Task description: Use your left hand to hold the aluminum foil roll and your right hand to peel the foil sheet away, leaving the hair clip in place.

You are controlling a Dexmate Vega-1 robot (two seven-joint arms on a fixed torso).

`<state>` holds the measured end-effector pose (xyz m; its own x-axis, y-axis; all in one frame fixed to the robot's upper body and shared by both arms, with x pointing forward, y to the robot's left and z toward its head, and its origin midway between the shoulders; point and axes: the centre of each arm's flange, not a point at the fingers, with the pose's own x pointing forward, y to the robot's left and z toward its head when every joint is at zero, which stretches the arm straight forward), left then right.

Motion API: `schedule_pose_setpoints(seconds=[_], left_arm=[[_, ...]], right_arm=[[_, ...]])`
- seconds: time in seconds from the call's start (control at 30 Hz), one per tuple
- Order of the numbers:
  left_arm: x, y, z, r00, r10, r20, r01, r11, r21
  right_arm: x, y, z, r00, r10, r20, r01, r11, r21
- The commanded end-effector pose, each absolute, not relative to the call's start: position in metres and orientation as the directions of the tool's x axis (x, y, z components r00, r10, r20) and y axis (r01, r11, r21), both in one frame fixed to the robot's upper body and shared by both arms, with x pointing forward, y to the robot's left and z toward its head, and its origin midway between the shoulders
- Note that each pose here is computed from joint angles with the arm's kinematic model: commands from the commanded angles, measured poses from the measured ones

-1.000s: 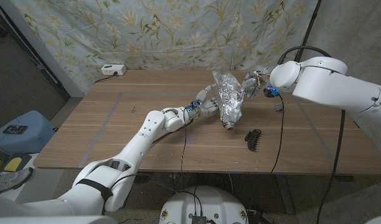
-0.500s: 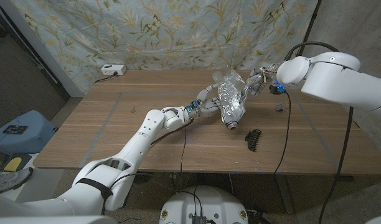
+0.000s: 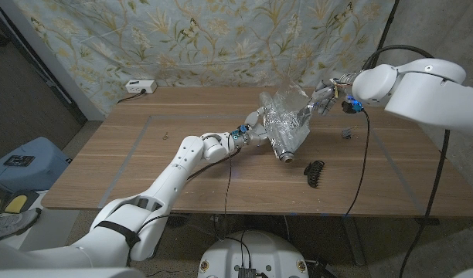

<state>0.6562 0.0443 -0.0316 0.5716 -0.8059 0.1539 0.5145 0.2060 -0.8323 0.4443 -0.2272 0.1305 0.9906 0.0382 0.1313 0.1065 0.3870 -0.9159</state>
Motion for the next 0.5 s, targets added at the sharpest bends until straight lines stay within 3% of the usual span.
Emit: schedule_pose_setpoints(seconds=[0.03,0.5], left_arm=[[0.6576,0.0411,-0.0340,0.563,-0.813,0.150,0.500,0.190,-0.845],[0.6596,0.0394,-0.0344,0.558,-0.818,0.143,0.494,0.189,-0.849]], right_arm=[[0.4314,-0.2292,0.1409,0.985,0.039,0.171,0.143,0.383,-0.913],[0.4262,-0.2351,0.1469,0.981,0.037,0.191,0.161,0.397,-0.904]])
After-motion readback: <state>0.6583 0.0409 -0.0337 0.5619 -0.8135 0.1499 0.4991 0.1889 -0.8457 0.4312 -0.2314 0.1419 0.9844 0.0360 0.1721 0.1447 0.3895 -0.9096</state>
